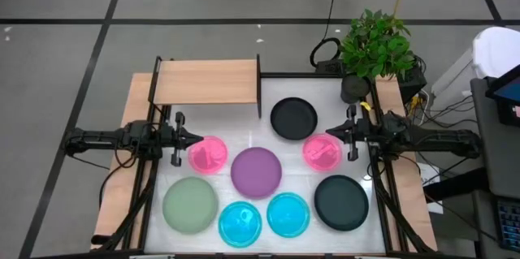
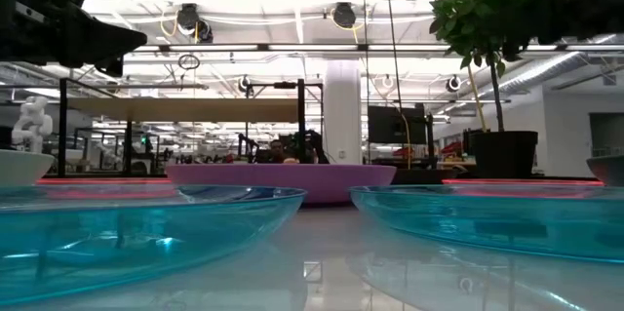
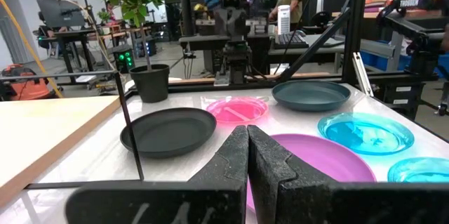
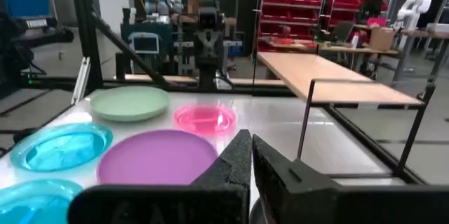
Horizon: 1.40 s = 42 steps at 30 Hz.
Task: Place and stack plates onto a shelf
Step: Put the top black plate on the shelf
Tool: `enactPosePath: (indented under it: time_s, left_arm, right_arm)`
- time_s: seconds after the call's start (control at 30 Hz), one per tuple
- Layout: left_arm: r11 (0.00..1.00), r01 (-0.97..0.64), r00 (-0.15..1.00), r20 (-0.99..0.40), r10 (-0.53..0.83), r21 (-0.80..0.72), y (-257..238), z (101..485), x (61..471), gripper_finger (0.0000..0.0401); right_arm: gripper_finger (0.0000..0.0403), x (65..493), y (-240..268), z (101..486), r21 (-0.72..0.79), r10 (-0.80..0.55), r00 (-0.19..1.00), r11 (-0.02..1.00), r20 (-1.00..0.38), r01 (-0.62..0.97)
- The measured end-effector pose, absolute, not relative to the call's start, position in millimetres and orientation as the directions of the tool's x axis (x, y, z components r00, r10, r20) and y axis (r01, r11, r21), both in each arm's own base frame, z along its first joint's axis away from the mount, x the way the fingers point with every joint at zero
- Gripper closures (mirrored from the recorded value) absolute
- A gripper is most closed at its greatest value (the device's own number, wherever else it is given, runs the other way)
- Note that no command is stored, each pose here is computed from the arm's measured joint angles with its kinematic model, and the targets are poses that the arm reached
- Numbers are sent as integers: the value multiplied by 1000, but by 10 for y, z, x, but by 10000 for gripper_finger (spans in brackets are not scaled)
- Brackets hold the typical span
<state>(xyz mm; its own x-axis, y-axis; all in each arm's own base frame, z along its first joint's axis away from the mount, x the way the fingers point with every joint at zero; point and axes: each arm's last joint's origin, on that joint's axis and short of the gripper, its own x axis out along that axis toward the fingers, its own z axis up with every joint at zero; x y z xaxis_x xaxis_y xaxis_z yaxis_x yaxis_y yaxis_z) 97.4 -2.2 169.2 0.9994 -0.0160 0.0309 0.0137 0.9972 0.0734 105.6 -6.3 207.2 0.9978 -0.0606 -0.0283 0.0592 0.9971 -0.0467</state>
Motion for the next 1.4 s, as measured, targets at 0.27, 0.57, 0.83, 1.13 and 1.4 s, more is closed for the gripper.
enactPosePath:
  time_s: [0.27,0.57,0.83,1.13,1.4]
  left_arm:
    - [997,14,999,31,-16,73,-22,1692,974,397]
    - [997,13,999,31,-16,73,-22,1692,974,397]
    - [998,14,999,30,-16,65,-21,1692,974,397]
    - [998,17,1000,17,-18,54,-22,1681,974,397]
    - [1000,19,1000,14,-19,13,-23,1677,974,397]
  right_arm:
    - [403,1126,-67,2574,-42,-61,996,997,-70,58]
    - [403,1240,-74,3060,-12,-61,992,998,-111,60]
    - [403,1304,-97,3409,22,-125,964,991,-235,134]
    - [403,1401,-106,3726,62,-135,914,983,-383,171]
    - [403,1593,-117,3688,63,-129,849,980,-513,187]
